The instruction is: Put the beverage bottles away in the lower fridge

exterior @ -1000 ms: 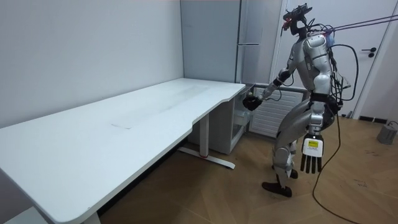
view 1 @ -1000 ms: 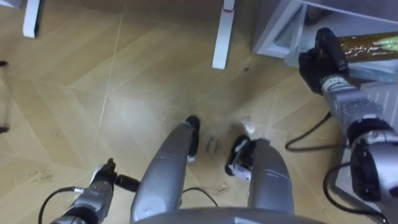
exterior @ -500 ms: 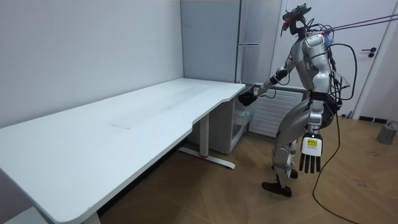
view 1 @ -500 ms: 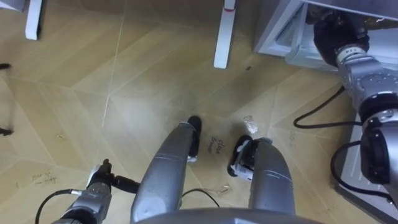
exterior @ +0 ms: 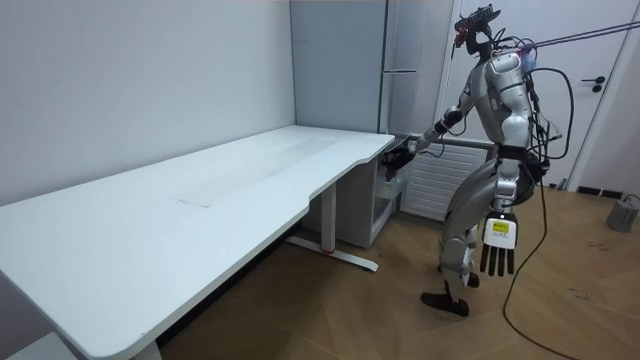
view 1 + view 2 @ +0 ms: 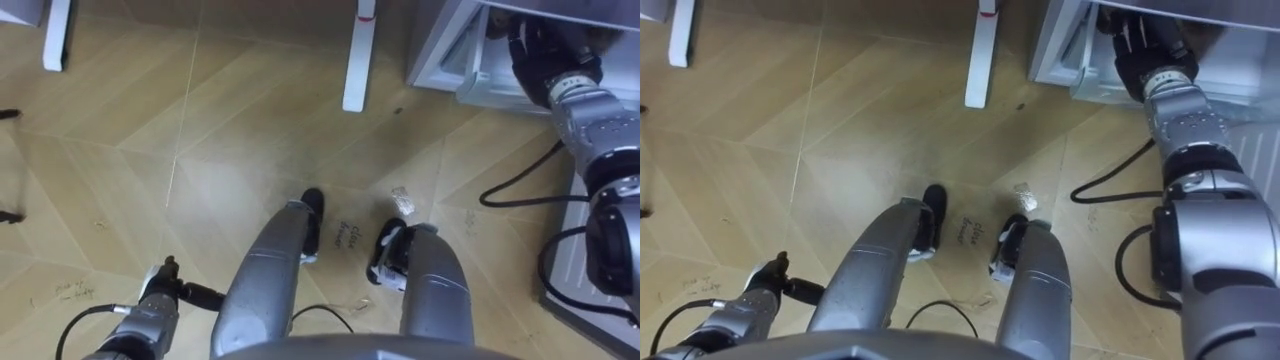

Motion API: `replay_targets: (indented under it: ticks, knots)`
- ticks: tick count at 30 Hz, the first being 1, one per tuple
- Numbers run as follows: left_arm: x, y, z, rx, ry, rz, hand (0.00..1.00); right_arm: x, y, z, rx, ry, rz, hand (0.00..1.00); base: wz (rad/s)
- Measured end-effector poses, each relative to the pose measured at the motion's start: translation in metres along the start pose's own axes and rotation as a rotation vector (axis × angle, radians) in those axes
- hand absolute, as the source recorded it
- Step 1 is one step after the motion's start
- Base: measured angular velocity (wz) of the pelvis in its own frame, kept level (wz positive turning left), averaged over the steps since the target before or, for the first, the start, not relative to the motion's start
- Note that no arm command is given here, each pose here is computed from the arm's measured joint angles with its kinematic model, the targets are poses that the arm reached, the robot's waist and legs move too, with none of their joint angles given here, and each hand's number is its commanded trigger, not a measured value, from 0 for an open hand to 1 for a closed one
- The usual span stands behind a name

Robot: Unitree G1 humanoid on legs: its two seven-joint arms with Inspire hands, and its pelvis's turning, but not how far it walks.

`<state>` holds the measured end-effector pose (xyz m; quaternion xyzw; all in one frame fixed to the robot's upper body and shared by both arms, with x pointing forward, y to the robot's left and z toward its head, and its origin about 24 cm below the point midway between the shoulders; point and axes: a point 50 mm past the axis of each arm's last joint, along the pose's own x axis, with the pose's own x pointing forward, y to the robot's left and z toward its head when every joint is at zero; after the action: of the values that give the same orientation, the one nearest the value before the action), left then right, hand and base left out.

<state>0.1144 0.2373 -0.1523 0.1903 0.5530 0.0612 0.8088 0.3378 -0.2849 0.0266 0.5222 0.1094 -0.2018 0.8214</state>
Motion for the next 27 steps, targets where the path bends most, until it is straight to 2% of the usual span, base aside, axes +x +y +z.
replay_targets:
  ticks: [27]
  knots:
    - [0.0002, 0.0085, 0.0028, 0.004, -0.031, 0.011, 0.0, -0.0006, -0.0045, -0.0021, -0.041, 0.014, -0.024, 0.0, -0.01]
